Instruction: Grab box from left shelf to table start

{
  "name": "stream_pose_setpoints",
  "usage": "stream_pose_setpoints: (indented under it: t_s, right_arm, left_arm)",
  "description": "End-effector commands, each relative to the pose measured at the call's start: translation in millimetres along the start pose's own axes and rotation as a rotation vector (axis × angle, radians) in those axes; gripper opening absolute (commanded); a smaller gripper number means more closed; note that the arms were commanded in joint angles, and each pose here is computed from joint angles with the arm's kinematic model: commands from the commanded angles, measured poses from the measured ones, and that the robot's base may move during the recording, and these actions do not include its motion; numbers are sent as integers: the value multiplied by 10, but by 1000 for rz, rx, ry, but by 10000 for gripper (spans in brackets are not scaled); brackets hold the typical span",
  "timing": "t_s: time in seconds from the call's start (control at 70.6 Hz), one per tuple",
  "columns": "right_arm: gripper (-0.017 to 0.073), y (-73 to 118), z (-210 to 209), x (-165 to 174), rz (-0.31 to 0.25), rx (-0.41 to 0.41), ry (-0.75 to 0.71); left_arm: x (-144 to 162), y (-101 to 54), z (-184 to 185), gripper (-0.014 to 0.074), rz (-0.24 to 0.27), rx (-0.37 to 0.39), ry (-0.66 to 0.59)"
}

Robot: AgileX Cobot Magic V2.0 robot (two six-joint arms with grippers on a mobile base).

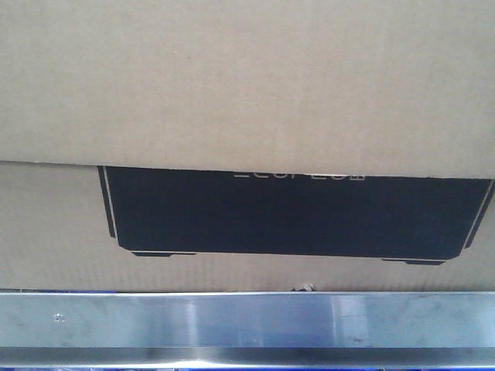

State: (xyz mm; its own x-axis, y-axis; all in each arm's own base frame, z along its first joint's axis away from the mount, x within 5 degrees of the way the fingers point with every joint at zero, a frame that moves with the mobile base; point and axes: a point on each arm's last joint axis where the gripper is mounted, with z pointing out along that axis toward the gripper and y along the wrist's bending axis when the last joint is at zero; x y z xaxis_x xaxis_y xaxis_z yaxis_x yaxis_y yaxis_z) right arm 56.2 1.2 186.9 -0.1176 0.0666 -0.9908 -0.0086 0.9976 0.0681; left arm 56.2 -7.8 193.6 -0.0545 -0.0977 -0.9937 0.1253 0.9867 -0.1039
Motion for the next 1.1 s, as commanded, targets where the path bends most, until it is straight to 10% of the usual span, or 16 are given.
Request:
stream_pose_setpoints:
  t_s: [0.0, 0.68, 0.85, 1.09]
  right_arm:
    - [57, 7, -27, -136, -4, -5, -111]
    - [57, 8, -31, -162, -4, -6, -137]
    - [57, 8, -39, -210, -5, -6, -190]
    - [57, 9, -48, -250, -5, -6, -236]
  left_arm:
    - [-91, -5, -15, -102, -15, 8, -103]
    - [-177, -3, -28, -102, -23, 8, -198]
    - [-348, 13, -74, -102, -120, 5, -356]
    - [-833, -59, -214, -102, -95, 34, -423]
